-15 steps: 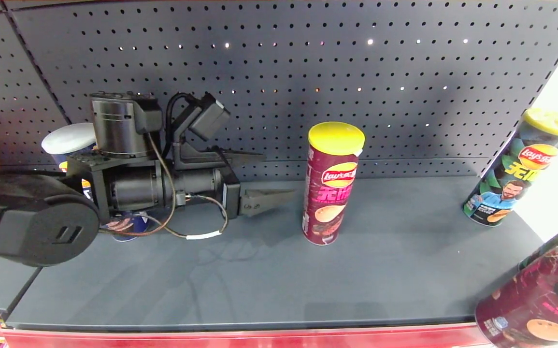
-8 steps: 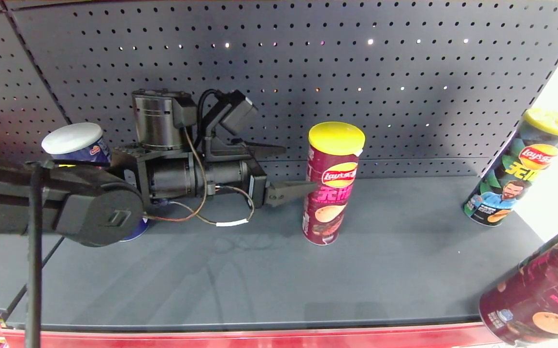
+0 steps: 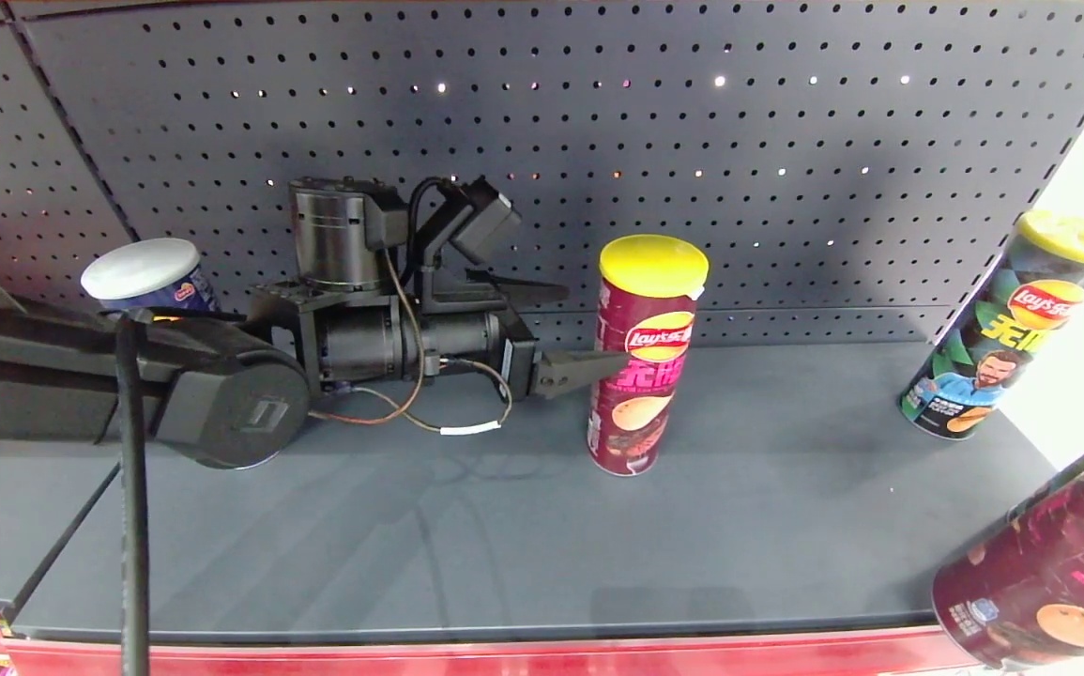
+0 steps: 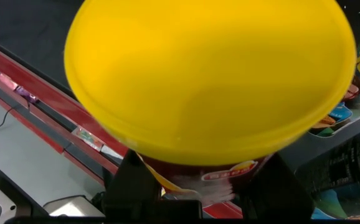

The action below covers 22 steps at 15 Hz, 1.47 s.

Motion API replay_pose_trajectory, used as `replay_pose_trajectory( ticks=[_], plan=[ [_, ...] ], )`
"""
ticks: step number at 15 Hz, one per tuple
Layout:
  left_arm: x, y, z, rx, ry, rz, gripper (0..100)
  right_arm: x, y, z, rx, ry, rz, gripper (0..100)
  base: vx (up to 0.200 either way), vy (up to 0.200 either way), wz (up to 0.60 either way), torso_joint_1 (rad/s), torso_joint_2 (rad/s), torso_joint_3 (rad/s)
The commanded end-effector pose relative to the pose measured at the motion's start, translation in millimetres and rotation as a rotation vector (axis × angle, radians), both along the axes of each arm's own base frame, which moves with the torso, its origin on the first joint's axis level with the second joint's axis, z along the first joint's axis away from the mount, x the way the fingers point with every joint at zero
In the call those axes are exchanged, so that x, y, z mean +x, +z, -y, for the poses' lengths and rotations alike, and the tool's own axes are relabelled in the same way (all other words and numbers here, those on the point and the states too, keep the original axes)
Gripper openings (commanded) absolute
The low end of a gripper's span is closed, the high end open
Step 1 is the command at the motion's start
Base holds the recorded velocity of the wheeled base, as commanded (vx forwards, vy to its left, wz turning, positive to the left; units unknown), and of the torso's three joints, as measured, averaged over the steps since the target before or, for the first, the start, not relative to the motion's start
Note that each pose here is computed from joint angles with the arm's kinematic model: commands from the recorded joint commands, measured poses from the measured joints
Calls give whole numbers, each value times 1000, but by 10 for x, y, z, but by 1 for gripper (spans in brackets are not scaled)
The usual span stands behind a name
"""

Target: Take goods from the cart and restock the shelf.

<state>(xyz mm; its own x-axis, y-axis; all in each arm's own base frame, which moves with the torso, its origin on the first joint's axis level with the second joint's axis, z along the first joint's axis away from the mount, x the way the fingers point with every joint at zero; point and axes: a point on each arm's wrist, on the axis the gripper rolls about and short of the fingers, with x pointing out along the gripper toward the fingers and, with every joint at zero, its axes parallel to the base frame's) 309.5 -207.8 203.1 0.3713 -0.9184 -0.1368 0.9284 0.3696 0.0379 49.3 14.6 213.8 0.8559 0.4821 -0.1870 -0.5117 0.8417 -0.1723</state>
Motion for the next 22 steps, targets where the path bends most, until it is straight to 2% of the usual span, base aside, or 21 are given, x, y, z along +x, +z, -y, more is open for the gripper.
replay_pose_trajectory(
  ticks=[1, 11, 17, 22],
  plan=[
    [28, -7, 42, -2, -4, 3, 100, -1, -1, 1, -1, -4, 1, 0, 0, 0, 0, 0, 0, 0],
    [15, -19, 285, -7, -49, 15, 100, -27, -12, 6, -3, -14, 9, 0, 0, 0, 0, 0, 0, 0],
    [-8, -75, 415, 0, -67, 5, 100, -38, -26, 8, -3, -17, 9, 0, 0, 0, 0, 0, 0, 0],
    [5, -132, 448, 8, -70, 0, 100, -37, -35, 8, -4, -17, 6, 0, 0, 0, 0, 0, 0, 0]
  ],
)
